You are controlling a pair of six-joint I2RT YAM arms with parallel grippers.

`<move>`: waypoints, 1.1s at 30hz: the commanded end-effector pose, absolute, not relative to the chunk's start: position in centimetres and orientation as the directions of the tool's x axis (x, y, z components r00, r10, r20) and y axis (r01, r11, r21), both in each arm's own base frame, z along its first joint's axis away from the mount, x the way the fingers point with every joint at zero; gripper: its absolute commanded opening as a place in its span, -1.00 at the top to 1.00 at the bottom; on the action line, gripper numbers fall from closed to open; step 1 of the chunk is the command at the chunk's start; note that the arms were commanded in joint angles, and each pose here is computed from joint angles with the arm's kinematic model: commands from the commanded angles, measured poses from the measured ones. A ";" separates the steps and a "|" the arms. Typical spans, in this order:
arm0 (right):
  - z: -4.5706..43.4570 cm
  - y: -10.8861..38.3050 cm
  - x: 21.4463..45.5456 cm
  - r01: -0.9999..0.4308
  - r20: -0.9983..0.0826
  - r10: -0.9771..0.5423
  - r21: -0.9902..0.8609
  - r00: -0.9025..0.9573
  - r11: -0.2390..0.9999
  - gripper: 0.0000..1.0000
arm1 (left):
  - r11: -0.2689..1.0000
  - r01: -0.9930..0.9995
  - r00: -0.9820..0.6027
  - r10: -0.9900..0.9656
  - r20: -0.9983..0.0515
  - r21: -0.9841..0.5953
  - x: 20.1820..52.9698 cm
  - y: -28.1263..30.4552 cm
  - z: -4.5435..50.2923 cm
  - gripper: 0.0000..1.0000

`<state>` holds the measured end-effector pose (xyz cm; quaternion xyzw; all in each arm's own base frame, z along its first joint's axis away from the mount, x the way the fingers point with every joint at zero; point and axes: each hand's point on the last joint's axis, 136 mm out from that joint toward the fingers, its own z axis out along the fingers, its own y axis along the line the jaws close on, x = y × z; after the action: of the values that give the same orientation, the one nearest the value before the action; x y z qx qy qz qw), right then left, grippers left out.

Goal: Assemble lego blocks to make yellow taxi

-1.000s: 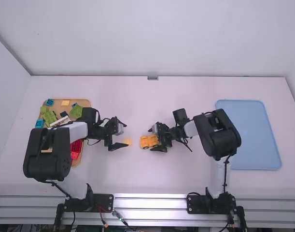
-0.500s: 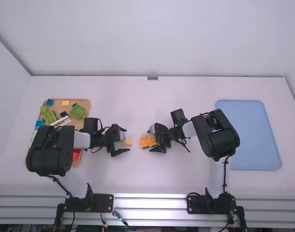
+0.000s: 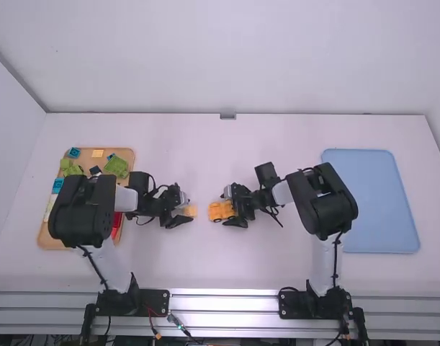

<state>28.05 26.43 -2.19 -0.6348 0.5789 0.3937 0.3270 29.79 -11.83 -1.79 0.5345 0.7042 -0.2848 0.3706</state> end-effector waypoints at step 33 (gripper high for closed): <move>-2.4 26.4 28.2 -0.992 -0.881 -0.473 0.071 -0.015 -0.101 -0.98 | 0.174 0.984 -0.081 0.618 -0.782 0.036 28.9 -13.1 -3.2 0.67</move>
<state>28.22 26.49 -2.11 -0.6277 0.5856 0.3962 0.3258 29.23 -13.67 -2.05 0.5789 0.6737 -0.2802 0.3640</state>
